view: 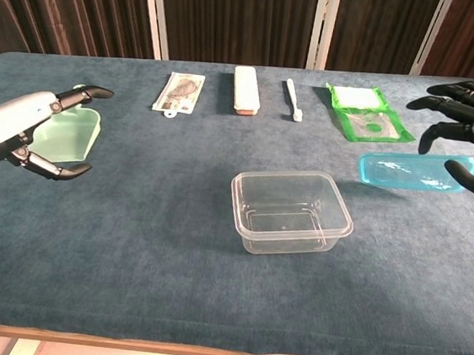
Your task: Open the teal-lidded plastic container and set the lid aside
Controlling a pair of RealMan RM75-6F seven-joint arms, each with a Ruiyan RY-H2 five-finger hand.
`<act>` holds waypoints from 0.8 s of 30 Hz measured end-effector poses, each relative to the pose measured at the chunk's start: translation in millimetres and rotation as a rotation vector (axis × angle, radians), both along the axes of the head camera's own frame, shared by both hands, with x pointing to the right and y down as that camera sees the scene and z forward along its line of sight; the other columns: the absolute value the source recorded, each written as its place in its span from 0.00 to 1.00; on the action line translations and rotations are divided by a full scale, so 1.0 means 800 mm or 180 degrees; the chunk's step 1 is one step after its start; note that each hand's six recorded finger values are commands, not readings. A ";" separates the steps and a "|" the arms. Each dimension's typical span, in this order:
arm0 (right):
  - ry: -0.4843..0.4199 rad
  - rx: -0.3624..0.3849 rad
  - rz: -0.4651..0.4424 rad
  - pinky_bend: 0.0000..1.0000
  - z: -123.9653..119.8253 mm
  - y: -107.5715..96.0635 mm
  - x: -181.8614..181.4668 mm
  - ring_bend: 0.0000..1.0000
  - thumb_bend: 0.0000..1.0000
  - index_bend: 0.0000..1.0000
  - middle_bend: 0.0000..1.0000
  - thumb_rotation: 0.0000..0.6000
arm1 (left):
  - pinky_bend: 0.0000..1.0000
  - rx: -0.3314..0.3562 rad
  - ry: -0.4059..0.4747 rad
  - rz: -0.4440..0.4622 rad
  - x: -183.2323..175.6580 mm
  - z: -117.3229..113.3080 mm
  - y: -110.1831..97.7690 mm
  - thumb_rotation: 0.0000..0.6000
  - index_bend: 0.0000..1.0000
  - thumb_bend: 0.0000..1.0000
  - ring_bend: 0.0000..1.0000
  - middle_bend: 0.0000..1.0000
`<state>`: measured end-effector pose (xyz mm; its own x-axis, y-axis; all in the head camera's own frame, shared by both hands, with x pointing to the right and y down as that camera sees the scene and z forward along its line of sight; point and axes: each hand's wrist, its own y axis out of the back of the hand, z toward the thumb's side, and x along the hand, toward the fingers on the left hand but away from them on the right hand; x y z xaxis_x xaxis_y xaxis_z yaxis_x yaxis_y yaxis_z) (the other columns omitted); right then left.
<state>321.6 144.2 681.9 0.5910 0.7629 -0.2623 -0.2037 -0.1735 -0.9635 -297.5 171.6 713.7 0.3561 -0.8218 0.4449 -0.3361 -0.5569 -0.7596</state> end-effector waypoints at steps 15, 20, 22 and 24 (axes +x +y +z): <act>0.0278 -0.0832 0.0033 0.00 -0.019 0.054 0.053 0.00 0.07 0.00 0.00 1.00 | 0.00 0.0160 -0.0098 -0.0102 -0.058 -0.041 0.022 1.00 0.00 0.32 0.00 0.00; 0.0230 -0.0954 0.0405 0.00 -0.062 0.068 0.068 0.00 0.07 0.00 0.00 1.00 | 0.00 0.0100 -0.0448 -0.0082 -0.099 -0.074 0.046 1.00 0.00 0.32 0.00 0.00; 0.0216 -0.0906 0.0704 0.00 -0.085 0.076 0.078 0.00 0.07 0.00 0.00 1.00 | 0.00 0.0055 -0.0640 -0.0098 -0.112 -0.092 0.062 1.00 0.00 0.32 0.00 0.00; 0.0189 -0.0817 0.0994 0.00 -0.107 0.085 0.087 0.00 0.07 0.00 0.00 1.00 | 0.00 0.0069 -0.0847 -0.0146 -0.124 -0.110 0.079 1.00 0.00 0.32 0.00 0.00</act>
<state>390.9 212.3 596.6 0.3194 0.8086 -0.4941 -0.1570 -0.4690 -0.8691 -396.4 234.8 625.6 0.1912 -0.8447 0.4999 -0.1476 -0.5282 -0.8362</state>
